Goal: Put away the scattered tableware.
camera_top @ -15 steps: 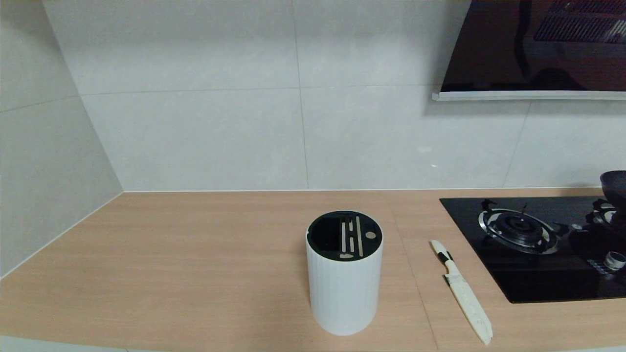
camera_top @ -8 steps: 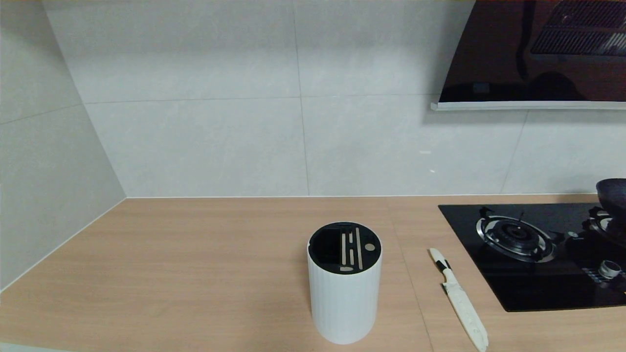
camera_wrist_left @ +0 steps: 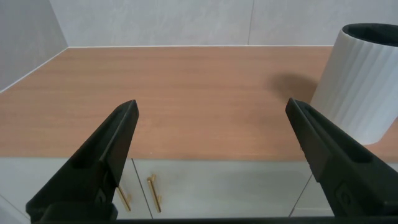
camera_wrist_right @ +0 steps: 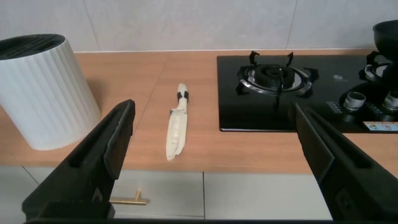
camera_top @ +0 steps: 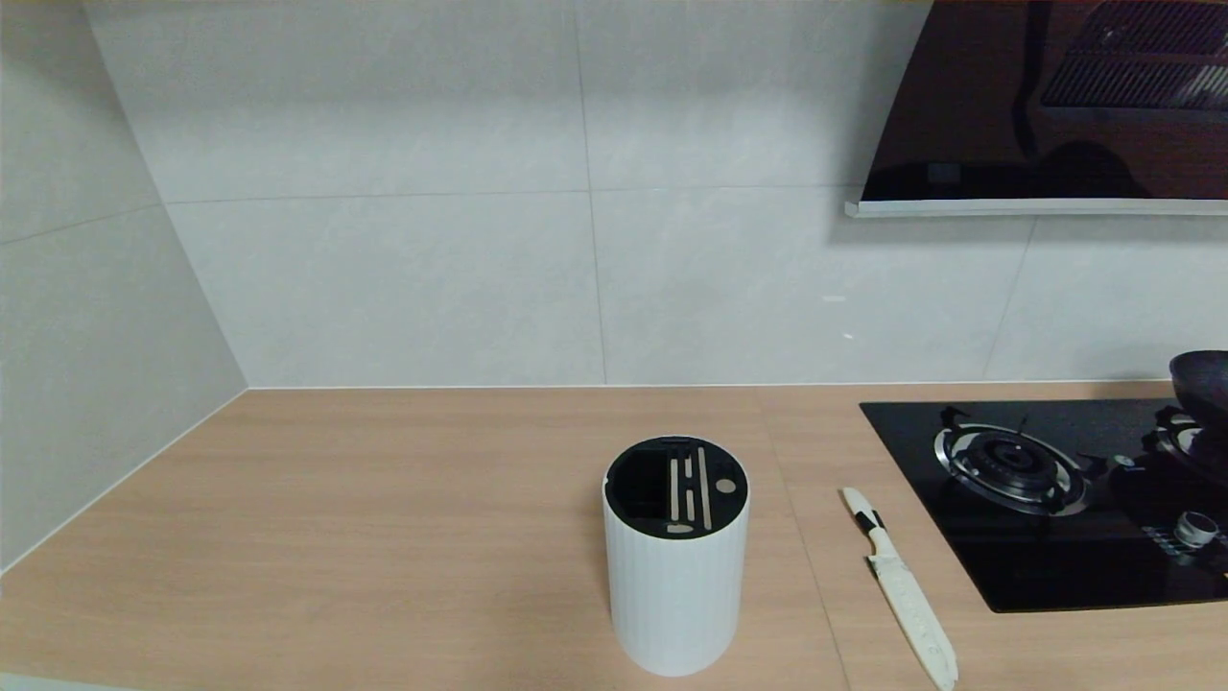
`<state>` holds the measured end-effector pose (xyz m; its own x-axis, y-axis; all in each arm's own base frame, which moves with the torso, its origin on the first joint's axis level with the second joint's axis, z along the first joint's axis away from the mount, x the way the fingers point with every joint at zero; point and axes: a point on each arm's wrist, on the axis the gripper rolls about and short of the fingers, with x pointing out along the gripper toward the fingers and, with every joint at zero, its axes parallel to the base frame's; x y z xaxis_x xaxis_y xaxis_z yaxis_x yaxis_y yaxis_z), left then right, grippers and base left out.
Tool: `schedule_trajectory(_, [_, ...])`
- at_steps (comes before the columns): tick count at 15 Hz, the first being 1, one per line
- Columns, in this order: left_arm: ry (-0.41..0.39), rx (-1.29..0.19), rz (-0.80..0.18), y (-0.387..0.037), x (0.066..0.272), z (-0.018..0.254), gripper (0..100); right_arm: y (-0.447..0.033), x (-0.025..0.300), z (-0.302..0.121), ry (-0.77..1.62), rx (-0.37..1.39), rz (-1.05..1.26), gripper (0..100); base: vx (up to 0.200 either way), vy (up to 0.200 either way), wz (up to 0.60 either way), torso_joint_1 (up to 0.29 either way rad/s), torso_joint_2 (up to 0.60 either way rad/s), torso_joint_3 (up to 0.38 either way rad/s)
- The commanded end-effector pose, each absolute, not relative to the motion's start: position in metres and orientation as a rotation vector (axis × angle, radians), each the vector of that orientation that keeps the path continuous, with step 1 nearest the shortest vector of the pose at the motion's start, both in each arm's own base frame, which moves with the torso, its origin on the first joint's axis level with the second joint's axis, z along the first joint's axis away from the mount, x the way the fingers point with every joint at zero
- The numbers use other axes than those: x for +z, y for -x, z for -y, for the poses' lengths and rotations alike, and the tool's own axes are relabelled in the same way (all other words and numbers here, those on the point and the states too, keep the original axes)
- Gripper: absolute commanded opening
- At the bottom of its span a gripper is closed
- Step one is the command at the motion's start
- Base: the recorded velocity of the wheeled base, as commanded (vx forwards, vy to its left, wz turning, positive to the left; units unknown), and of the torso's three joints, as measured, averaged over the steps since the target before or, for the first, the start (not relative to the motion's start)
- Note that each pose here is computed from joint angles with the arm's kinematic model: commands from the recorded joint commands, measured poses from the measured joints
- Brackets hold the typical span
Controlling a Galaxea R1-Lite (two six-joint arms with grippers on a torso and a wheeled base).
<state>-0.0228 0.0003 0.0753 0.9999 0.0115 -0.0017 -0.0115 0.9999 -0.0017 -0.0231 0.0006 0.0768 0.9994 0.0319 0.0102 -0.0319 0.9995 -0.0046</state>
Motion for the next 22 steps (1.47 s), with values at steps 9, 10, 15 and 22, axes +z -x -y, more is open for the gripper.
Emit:
schedule_trajectory(9, [0.003, 0.012, -0.002, 0.023, 0.075, 0.0, 100, -0.076, 0.174, -0.014, -0.003, 0.29, -0.433, 100, 0.0, 0.0, 0.0, 0.0, 0.0, 0.0])
schedule_trajectory(10, [0.003, 0.012, -0.002, 0.023, 0.075, 0.0, 100, -0.098, 0.175, -0.018, -0.003, 0.287, -0.49, 100, 0.0, 0.0, 0.0, 0.0, 0.0, 0.0])
schedule_trajectory(15, [0.003, 0.012, -0.002, 0.023, 0.075, 0.0, 100, -0.183, 0.152, -0.032, 0.005, 0.295, -0.657, 100, 0.0, 0.0, 0.0, 0.0, 0.0, 0.0])
schedule_trajectory(22, [0.003, 0.012, -0.002, 0.023, 0.075, 0.0, 100, -0.269, 0.024, -0.052, 0.079, 0.169, -0.906, 100, 0.0, 0.0, 0.0, 0.0, 0.0, 0.0])
